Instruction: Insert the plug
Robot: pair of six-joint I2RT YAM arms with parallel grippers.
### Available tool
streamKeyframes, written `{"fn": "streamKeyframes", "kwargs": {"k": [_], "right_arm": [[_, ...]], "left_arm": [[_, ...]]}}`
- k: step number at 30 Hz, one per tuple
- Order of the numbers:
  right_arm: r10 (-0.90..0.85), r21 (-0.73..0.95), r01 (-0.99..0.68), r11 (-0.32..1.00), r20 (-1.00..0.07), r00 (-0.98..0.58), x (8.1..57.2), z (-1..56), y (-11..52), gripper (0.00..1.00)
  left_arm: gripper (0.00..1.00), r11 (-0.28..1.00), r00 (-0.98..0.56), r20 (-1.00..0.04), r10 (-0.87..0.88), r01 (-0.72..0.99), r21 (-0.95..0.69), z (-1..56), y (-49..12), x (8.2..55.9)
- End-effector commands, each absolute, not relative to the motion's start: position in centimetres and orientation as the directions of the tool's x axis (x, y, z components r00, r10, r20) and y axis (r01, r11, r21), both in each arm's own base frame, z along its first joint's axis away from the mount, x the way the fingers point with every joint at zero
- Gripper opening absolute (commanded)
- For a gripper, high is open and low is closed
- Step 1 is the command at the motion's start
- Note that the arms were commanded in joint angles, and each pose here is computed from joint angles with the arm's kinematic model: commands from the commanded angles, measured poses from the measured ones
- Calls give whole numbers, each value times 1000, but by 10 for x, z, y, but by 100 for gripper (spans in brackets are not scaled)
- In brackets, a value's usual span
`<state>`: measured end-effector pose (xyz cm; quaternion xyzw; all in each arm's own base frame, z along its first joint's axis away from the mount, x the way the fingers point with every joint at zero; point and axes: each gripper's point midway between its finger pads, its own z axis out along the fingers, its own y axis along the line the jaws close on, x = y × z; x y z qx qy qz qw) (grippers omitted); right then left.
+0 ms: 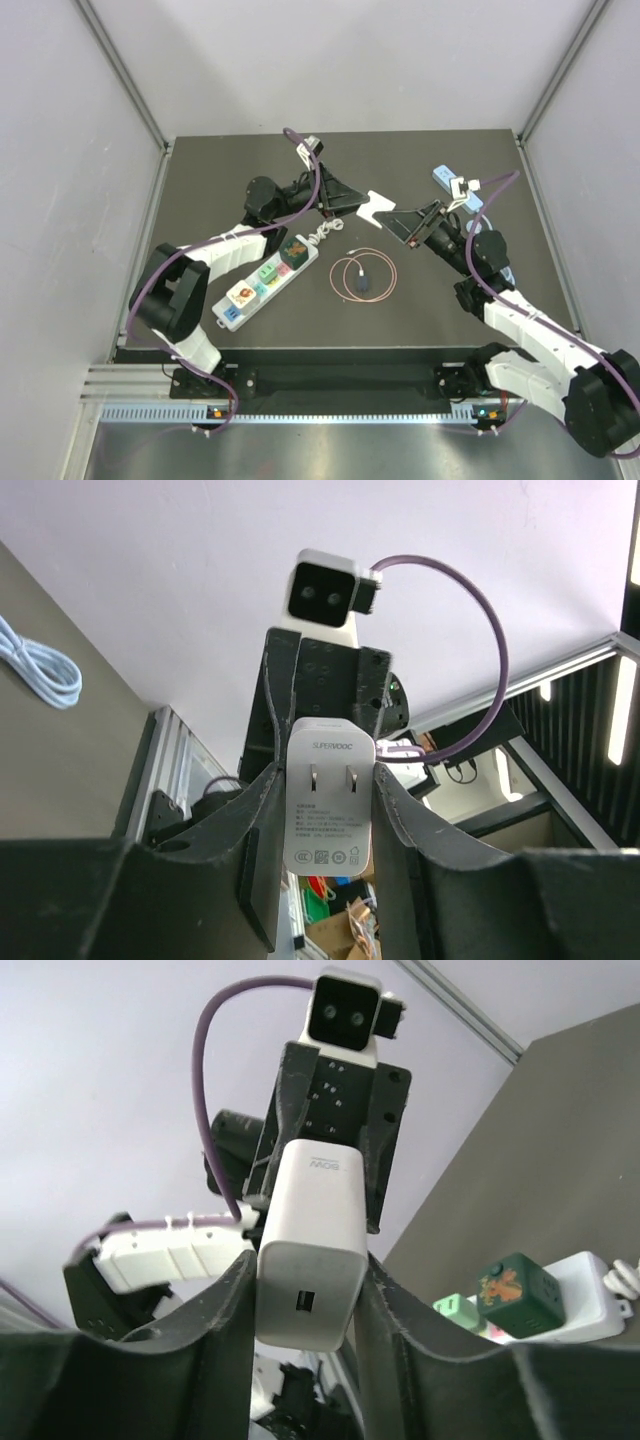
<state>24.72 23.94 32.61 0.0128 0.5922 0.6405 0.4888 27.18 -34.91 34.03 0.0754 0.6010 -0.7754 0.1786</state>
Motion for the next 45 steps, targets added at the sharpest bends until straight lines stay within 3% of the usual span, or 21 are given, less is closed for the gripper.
{"fn": "streamKeyframes", "kwargs": {"k": [1,5,6,7,8,9,11,12,13,14,18,21,22,23,24,25,29,35,40,45], "right_arm": [[704,728,-671,143,-551,-448,251,356,233,29],[712,731,-666,152,-548,-439,255,353,232,4],[720,728,-667,159,-548,-425,256,355,230,0],[722,735,-658,167,-545,-426,258,354,229,0],[714,768,-609,198,-539,-446,265,343,228,0],[718,775,-590,228,-543,-436,271,344,225,0],[697,801,-530,279,-549,-462,276,332,223,0],[691,791,-527,310,-568,-446,279,338,219,0],[686,792,-503,345,-579,-441,283,336,216,0],[676,792,-472,387,-592,-439,284,332,212,0],[617,766,-317,560,-640,-458,290,316,187,0],[594,707,-205,677,-690,-415,301,316,157,0],[557,647,-106,755,-719,-416,303,297,136,0],[546,618,-40,786,-722,-426,305,287,125,0],[540,589,3,808,-739,-404,310,291,109,0],[534,558,79,826,-732,-423,309,279,95,0],[554,502,240,831,-702,-448,325,255,63,0],[608,368,521,770,-672,-423,358,242,17,0],[660,372,568,734,-586,-470,391,230,9,0],[642,243,629,738,-541,-543,431,203,-1,0]], "left_arm": [[0,-286,-903,-384,-191,425,-859,359,-351,259],[0,-267,-910,-371,-187,410,-872,349,-352,259],[5,-258,-911,-371,-182,409,-876,347,-353,260],[19,-241,-905,-384,-185,421,-875,344,-354,262],[43,-214,-907,-377,-187,412,-886,339,-356,266],[55,-172,-918,-353,-181,383,-908,332,-358,270],[68,-119,-898,-389,-206,418,-901,327,-359,277],[87,-89,-901,-381,-206,405,-910,325,-359,280],[96,-71,-890,-405,-211,427,-901,324,-358,282],[99,-56,-887,-409,-216,430,-901,323,-357,285],[99,-17,-877,-406,-258,424,-905,325,-344,300],[99,114,-872,-405,-276,389,-914,310,-333,321],[99,240,-836,-484,-259,430,-871,290,-327,331],[99,381,-867,-445,-223,343,-859,274,-318,333],[99,523,-834,-496,-241,318,-790,258,-303,348],[99,611,-795,-583,-169,379,-695,249,-292,351],[99,819,-719,-687,-101,332,-468,243,-242,361],[99,876,-642,-752,-149,268,-402,249,-212,353],[99,878,-632,-764,-133,283,-387,227,-207,346],[99,908,-649,-755,-89,259,-330,211,-198,347]]}}
